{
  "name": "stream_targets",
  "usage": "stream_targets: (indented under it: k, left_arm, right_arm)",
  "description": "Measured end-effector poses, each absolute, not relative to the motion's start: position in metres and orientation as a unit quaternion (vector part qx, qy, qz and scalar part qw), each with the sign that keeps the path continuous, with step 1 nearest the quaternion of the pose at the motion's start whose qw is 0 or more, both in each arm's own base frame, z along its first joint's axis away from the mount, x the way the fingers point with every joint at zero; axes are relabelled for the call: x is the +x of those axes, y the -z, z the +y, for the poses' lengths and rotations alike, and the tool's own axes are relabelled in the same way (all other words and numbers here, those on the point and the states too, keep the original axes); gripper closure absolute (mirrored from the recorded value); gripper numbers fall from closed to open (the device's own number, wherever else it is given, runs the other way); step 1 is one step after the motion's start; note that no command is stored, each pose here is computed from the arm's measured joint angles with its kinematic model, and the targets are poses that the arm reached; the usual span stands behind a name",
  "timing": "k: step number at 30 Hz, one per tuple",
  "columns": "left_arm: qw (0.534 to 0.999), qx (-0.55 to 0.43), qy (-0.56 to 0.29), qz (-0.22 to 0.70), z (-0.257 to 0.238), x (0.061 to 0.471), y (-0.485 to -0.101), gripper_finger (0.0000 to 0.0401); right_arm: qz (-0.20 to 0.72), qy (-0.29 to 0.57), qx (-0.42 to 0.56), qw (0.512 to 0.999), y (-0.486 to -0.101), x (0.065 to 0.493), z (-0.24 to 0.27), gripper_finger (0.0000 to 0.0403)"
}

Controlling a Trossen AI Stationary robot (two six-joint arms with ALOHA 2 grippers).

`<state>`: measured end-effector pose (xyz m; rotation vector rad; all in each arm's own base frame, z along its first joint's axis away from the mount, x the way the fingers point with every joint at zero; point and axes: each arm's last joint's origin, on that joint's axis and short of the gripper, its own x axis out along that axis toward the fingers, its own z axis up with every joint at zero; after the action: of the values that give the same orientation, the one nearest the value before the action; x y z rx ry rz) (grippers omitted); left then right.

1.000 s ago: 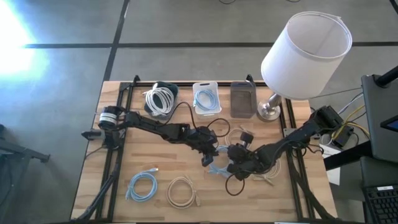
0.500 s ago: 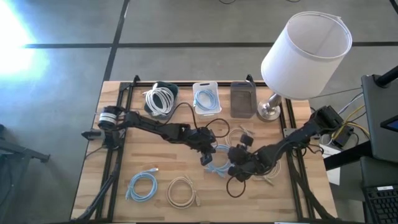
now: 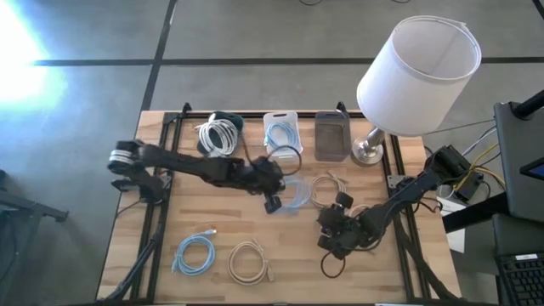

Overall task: Sort HDMI cables
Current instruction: Put the right blue HDMI cable into the white bin

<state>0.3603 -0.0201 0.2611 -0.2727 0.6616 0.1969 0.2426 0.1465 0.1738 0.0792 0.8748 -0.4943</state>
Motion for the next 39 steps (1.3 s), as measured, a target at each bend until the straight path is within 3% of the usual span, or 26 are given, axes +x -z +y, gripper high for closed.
stream_targets:
  k: [9,16,24,30,39]
  left_arm:
    - [0.963,-0.074,-0.162,0.201,-0.006,0.315,-0.337,0.0382]
    - [0.951,-0.041,-0.264,0.154,0.024,0.295,-0.36,0.038]
    - [0.928,-0.063,-0.329,0.165,0.081,0.32,-0.331,0.0381]
    - [0.951,-0.094,-0.253,0.148,0.119,0.35,-0.299,0.0387]
    - [0.937,-0.11,-0.281,0.173,0.145,0.36,-0.287,0.039]
  right_arm:
    - [0.418,0.242,0.044,0.875,-0.171,0.241,0.146,0.0263]
    - [0.417,0.243,0.044,0.875,-0.17,0.24,0.146,0.0272]
    - [0.418,0.239,0.029,0.876,-0.169,0.24,0.145,0.0274]
    - [0.422,0.234,0.015,0.876,-0.169,0.24,0.145,0.0268]
    - [0.427,0.24,0.011,0.872,-0.162,0.235,0.142,0.0279]
